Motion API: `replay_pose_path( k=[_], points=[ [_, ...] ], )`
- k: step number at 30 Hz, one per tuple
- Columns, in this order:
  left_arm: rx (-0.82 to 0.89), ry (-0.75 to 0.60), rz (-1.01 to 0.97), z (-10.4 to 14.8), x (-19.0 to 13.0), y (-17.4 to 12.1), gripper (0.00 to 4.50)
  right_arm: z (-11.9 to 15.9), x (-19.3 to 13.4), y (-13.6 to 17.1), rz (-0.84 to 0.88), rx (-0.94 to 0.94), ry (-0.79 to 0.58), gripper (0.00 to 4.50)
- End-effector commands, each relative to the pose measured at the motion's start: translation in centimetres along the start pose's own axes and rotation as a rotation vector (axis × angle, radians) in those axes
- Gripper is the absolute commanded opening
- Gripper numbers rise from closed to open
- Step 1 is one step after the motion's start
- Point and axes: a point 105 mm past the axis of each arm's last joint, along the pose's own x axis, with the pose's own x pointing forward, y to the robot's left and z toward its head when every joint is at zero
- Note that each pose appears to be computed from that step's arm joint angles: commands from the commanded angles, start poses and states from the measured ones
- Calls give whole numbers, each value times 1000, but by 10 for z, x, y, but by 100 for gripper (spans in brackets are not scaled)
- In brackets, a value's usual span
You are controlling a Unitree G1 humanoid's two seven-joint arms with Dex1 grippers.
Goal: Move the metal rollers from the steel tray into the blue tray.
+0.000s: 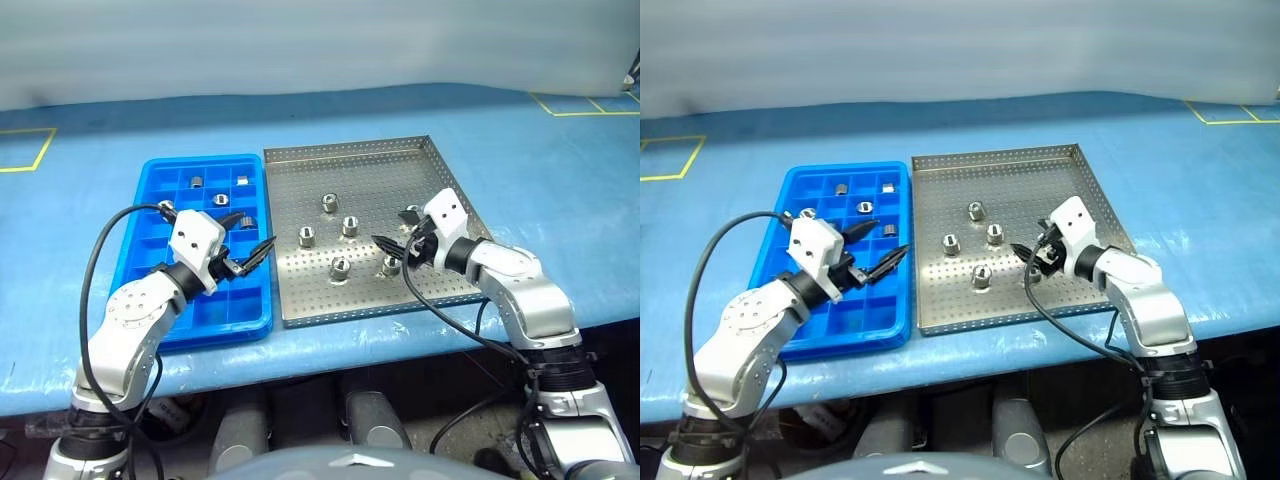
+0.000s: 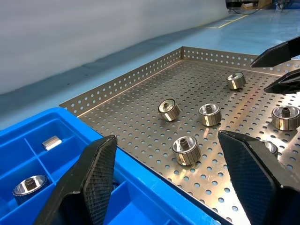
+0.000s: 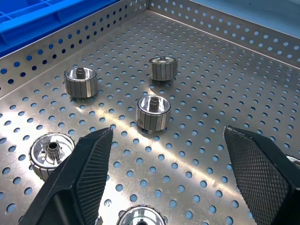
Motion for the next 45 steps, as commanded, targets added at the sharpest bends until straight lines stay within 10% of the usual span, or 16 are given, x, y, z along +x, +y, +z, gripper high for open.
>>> replay_pose_path(
  k=[1,17,28,45],
  points=[
    [12,-30,5,9,1,2,375,16,0,-2,-15,-39,-56,397],
    [-140,108,-112,9,37,-6,375,13,-2,10,-38,-19,-91,397],
    [-9,502,-188,-31,64,14,375,7,1,20,-76,8,-116,397],
    [48,675,-149,-73,68,36,375,6,3,27,-89,16,-129,397]
  ],
)
